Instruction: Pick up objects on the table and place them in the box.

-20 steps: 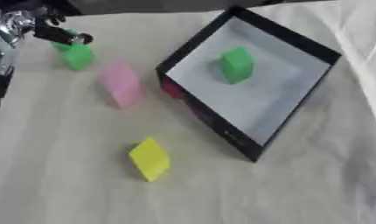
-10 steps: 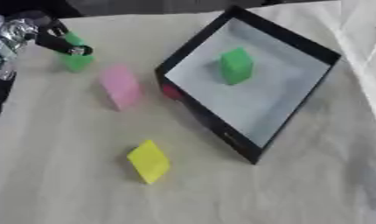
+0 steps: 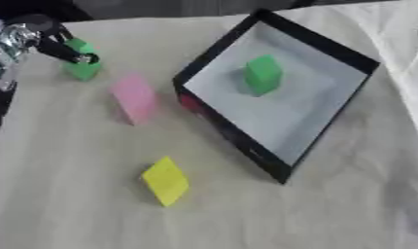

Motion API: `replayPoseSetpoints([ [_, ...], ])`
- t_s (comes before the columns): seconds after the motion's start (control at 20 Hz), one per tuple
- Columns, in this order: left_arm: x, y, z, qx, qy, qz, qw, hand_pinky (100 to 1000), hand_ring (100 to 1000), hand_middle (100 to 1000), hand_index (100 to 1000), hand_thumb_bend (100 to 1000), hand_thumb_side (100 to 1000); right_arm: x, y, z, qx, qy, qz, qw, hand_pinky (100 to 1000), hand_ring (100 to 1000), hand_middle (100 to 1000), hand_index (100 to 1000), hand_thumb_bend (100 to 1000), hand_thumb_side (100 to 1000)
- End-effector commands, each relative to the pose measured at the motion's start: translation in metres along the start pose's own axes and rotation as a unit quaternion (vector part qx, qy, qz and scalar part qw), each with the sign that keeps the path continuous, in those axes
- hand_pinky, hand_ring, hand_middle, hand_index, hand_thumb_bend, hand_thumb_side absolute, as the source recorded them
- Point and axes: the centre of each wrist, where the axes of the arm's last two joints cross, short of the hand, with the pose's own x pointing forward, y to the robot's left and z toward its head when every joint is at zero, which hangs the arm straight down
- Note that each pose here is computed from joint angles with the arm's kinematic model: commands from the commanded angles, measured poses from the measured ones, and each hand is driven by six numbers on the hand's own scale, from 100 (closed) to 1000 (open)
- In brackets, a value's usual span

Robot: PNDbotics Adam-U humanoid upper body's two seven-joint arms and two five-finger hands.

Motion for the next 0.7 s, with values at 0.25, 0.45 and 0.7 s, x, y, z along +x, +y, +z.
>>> replayPoseSetpoints([
  [0.25, 0.000, 0.019, 0.007, 0.036, -0.005, 0.018, 0.999, 875, 796, 760, 858, 527, 488, 0.006, -0.006, -0.003, 0.002, -0.007, 0.016, 1.000, 876, 785, 818, 899, 100, 574],
  [0.45, 0.005, 0.029, 0.012, 0.068, -0.007, 0.024, 0.997, 879, 802, 766, 861, 550, 484, 0.004, -0.007, -0.002, 0.006, -0.003, 0.019, 1.000, 876, 785, 818, 900, 100, 578],
  [0.7, 0.003, 0.031, 0.012, 0.089, 0.011, 0.025, 0.996, 891, 816, 782, 876, 644, 466, 0.004, -0.007, -0.002, 0.008, -0.003, 0.019, 1.000, 877, 785, 818, 900, 100, 582],
])
